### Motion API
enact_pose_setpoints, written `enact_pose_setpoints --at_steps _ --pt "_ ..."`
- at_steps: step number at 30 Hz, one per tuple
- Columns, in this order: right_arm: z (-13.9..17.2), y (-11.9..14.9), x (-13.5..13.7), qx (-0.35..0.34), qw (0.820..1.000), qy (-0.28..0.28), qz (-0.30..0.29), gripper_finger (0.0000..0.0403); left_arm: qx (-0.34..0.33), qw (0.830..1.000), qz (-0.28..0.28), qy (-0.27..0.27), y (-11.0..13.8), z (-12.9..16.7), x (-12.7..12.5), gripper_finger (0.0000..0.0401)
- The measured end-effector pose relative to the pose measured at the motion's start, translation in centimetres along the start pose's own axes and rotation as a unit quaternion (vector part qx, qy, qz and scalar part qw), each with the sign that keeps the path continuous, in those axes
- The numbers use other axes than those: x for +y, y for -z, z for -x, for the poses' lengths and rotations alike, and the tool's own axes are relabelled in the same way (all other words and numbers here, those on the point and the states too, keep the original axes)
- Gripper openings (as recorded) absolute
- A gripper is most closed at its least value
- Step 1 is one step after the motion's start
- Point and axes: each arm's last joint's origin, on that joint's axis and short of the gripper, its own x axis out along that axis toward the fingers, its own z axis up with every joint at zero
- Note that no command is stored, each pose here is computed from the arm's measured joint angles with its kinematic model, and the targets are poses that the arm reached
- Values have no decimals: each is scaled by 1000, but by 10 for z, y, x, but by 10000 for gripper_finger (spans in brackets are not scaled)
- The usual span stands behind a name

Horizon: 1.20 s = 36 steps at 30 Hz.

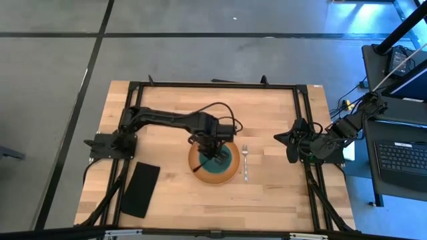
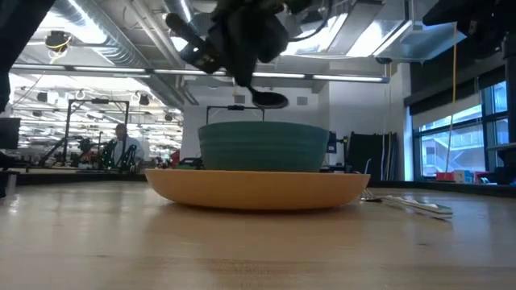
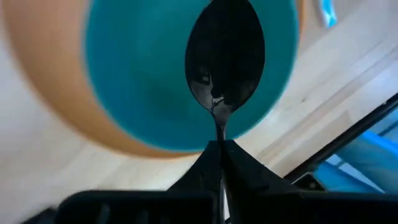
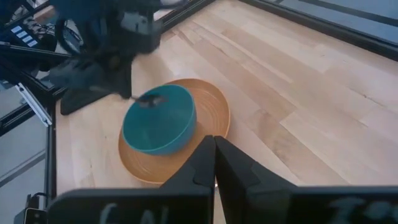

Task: Set table place
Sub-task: Put the black spoon into the blue bowl

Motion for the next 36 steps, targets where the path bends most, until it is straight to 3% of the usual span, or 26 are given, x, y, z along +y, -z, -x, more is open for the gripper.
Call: enact_pose_setpoints --at_steps 9,19,27,36 --pt "0 0 0 0 1000 0 -1 12 20 999 30 -3 -4 -31 11 0" --pt "0 0 0 0 1000 0 -12 12 -13 998 37 42 -25 -46 20 0" --pt "0 0 0 0 1000 -1 -13 12 36 997 52 45 -23 -59 31 0" --pt "0 0 0 0 1000 -1 -14 12 37 996 71 49 -25 -72 39 0"
